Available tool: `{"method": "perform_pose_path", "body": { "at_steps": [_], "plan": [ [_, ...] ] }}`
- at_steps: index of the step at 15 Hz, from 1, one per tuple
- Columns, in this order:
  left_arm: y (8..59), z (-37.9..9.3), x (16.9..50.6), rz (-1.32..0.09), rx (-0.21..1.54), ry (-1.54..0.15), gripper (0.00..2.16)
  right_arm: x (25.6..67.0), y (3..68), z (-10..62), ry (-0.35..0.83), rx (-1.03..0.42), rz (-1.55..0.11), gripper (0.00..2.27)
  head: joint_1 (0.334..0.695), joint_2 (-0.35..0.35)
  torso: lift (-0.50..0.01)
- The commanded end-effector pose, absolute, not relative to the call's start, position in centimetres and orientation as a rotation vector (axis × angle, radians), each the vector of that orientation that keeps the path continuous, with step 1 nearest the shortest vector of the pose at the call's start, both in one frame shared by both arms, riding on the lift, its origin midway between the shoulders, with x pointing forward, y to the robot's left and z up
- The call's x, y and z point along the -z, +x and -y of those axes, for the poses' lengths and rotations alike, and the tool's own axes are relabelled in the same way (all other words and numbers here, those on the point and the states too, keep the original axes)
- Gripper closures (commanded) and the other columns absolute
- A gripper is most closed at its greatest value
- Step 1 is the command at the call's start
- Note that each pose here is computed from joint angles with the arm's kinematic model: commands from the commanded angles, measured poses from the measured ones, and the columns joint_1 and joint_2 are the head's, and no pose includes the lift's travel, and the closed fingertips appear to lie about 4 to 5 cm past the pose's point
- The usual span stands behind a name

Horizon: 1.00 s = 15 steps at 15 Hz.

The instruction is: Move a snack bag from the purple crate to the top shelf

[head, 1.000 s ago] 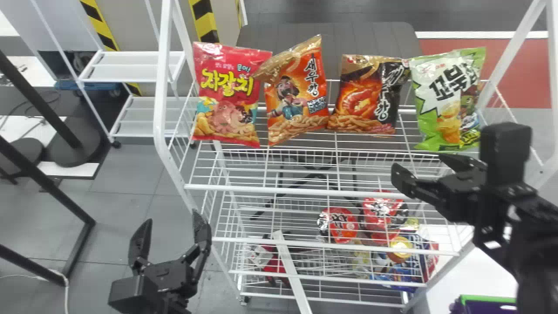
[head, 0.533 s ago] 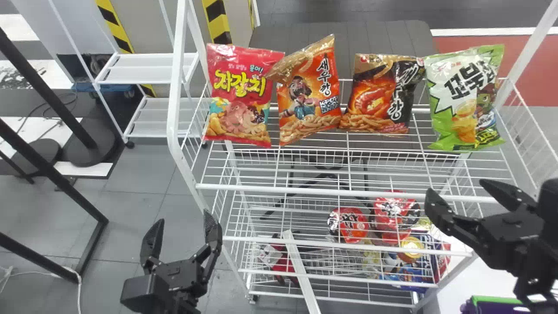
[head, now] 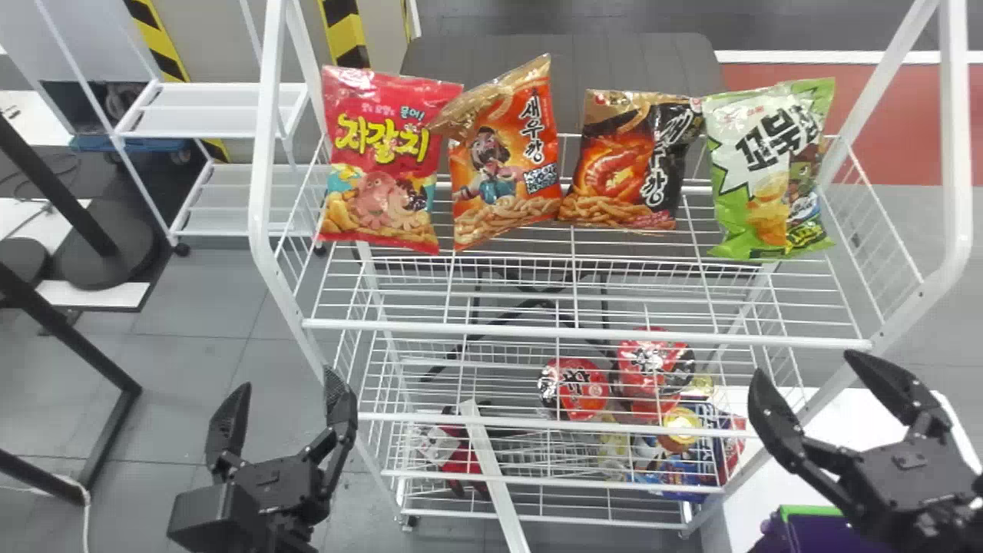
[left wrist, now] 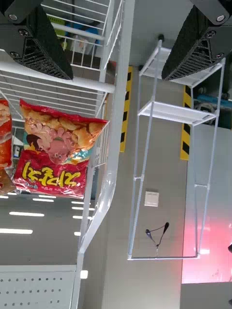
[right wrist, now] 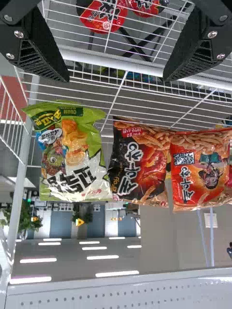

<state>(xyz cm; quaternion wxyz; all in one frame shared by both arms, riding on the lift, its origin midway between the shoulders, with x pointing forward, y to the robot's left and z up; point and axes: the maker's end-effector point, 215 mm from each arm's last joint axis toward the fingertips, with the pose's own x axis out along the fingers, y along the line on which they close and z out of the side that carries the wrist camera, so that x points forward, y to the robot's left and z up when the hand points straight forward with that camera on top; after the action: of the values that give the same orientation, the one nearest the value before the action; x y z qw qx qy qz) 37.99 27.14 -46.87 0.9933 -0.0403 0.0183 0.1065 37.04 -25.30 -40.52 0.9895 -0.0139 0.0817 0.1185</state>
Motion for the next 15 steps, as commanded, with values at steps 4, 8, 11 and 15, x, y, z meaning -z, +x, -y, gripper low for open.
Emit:
{"method": "perform_pose_path", "body": {
  "at_steps": [4,8,11,15],
  "plan": [
    [37.9,-26.2,47.3,-0.064,-0.195,-0.061,0.15,39.4,35.8,24.3,-0.050,-0.256,-0.052,0.11,0.695,0.031,0.000],
    [37.8,-26.2,46.9,-0.056,-0.198,-0.054,0.15,39.1,35.9,23.7,-0.040,-0.264,-0.045,0.11,0.695,0.032,0.000],
    [37.8,-26.1,47.0,-0.062,-0.197,-0.053,0.15,39.3,35.9,23.6,-0.037,-0.265,-0.051,0.11,0.695,0.038,0.000],
    [37.8,-26.0,47.0,-0.063,-0.198,-0.054,0.15,39.4,35.8,23.5,-0.038,-0.269,-0.054,0.11,0.695,0.038,0.000]
  ]
}}
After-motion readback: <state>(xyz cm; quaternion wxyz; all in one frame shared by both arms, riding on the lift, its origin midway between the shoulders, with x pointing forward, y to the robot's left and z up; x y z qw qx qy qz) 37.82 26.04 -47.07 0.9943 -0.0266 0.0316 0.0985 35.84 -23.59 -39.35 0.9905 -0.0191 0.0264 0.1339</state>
